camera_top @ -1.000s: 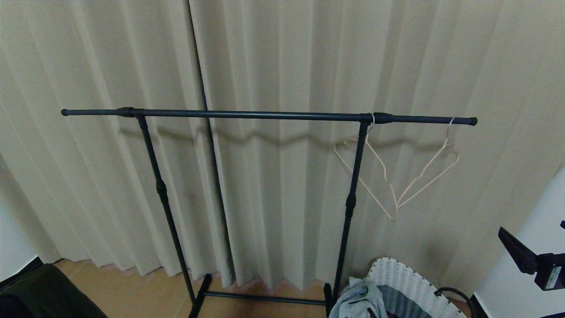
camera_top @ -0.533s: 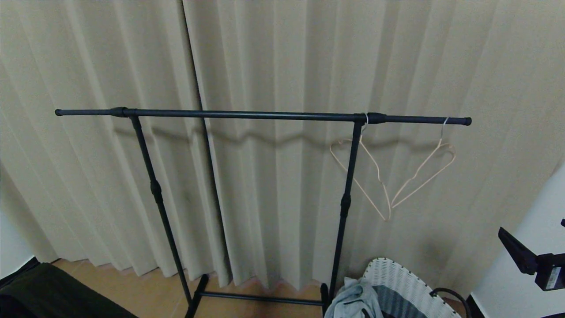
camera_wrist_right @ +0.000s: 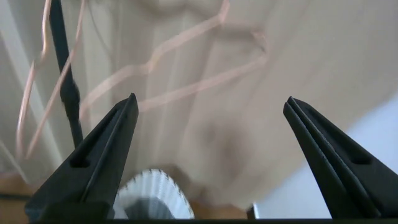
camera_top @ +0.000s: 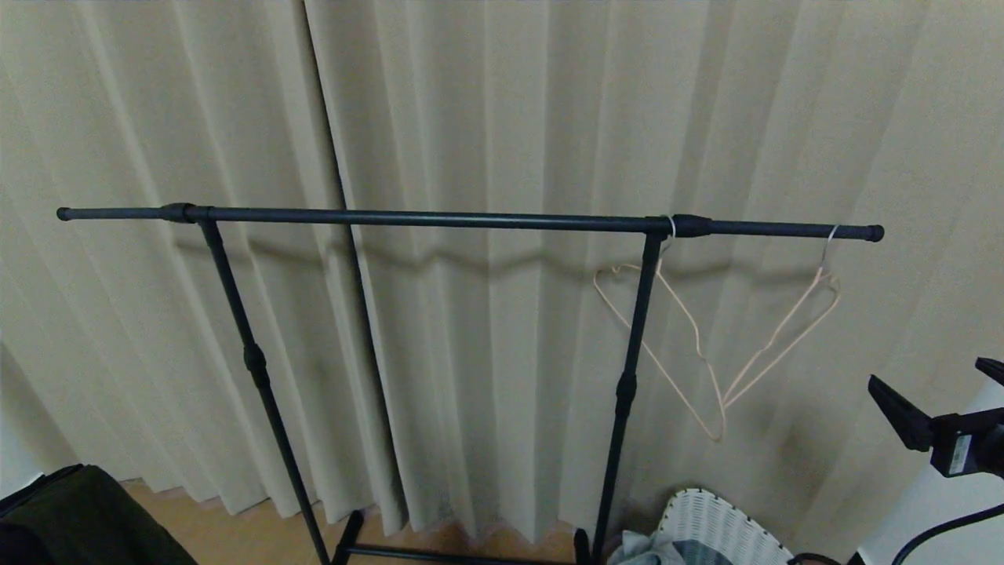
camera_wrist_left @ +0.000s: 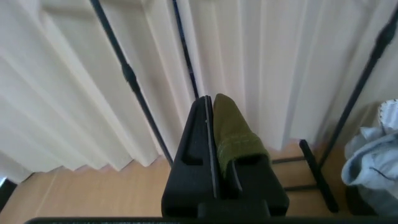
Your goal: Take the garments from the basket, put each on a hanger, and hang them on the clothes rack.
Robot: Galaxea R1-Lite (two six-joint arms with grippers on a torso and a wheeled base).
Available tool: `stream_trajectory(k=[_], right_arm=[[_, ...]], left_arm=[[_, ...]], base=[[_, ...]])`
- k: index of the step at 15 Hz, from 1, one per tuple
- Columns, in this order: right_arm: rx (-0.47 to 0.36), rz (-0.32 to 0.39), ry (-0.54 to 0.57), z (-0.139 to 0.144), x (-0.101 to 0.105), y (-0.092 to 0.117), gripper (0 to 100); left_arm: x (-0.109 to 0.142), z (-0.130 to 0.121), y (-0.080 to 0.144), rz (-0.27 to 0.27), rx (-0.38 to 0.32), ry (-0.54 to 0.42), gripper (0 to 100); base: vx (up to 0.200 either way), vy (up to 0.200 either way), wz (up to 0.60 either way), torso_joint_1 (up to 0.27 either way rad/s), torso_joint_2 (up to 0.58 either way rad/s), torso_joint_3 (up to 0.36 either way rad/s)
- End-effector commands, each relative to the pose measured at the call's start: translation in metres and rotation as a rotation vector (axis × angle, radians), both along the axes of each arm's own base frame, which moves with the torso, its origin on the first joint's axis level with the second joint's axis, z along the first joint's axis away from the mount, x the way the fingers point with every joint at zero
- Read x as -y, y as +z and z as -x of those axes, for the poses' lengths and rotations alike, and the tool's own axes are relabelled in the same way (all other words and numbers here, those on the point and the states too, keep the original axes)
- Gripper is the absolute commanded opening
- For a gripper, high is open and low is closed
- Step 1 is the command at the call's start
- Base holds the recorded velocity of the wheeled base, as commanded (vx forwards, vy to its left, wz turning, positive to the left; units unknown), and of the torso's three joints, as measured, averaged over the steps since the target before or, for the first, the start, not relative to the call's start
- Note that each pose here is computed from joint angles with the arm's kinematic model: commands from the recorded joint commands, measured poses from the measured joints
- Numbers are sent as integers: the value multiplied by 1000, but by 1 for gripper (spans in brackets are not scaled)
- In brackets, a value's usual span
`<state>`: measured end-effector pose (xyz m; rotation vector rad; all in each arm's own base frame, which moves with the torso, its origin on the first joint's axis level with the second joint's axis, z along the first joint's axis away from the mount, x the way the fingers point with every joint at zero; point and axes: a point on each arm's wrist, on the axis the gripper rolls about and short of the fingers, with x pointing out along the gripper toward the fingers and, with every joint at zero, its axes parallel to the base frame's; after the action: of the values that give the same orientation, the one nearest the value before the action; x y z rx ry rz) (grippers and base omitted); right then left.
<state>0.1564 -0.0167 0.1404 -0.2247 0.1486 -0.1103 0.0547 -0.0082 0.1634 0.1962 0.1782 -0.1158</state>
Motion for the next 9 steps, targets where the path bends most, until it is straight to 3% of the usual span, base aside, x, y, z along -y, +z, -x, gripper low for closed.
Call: stream_trajectory(k=[1,2,5,6,9], right_arm=[[-7,-5,6,-12,1,2,100],[-13,-8,8,-15,1,2,100],[-73,-16,16,-37,2,-7,100],[-113,-28,14,-57,4,-13,100],[-164,-116,23,-96,-3,-19,100]], left_arm=[[0,0,2,0,9,-1,0],[0,0,2,-1,9,-3,0],[0,1,0,-4,10,-8,0],[0,2,2,-2,19,-17,0],[1,2,3,-1,23,-24,0]], base=[[200,0,0,2,2,-7],[200,0,0,-2,7,-2],[0,0,0,0,0,0],[0,0,0,0,0,0],[0,0,0,0,0,0]])
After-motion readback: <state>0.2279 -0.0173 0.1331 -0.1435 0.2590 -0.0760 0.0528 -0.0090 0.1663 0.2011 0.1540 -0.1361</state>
